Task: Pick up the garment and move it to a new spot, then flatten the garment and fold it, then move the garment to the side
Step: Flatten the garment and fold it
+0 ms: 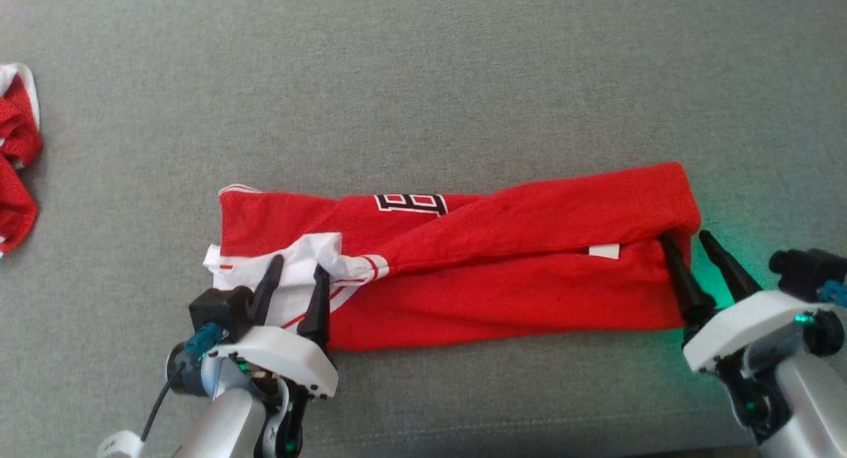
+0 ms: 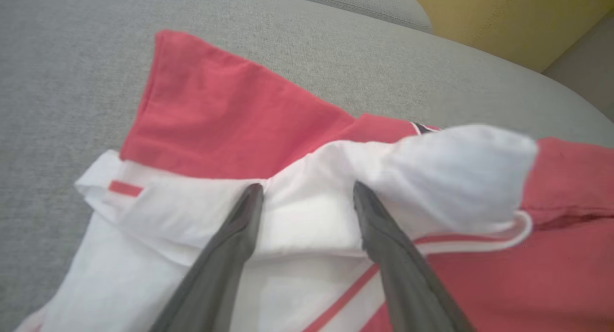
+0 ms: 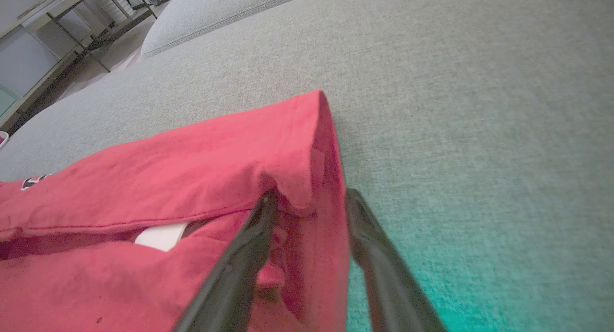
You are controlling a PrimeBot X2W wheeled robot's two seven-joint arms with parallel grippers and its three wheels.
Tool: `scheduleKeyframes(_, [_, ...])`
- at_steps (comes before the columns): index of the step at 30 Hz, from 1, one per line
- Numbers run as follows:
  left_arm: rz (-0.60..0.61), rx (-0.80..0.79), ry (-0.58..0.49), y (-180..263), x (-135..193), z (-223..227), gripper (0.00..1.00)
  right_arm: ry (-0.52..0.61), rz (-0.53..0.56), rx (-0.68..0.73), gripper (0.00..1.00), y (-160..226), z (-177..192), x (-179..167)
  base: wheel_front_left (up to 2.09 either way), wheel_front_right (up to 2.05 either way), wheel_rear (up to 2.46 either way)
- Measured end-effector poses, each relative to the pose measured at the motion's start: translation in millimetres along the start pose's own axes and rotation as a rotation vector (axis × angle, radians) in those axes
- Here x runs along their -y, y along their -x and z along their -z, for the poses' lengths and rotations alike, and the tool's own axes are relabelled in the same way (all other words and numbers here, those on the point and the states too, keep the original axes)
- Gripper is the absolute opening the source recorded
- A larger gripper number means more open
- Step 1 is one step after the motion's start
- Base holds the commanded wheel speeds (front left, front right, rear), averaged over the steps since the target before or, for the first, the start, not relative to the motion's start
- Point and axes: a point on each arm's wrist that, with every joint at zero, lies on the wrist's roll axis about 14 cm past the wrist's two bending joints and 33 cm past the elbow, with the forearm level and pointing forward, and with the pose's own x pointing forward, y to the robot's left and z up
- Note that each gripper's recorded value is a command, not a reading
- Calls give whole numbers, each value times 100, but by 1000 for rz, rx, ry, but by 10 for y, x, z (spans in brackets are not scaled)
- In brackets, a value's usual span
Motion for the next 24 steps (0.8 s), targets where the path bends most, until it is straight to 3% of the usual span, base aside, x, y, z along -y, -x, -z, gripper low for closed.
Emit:
scheduleKeyframes(8, [-22,77,-13,115,-19,-175,100,21,0,125,100,219,-253,-117,0,0,0])
scheduleKeyframes(13, [-39,195,-38,170,-49,-534,100,50,4,284,100,353,-675,-220,0,0,0])
scheduleKeyframes(24, [-92,424,-119,416,-130,-1242,100,158,-6,476,100,624,-1188,-490,0,0,0])
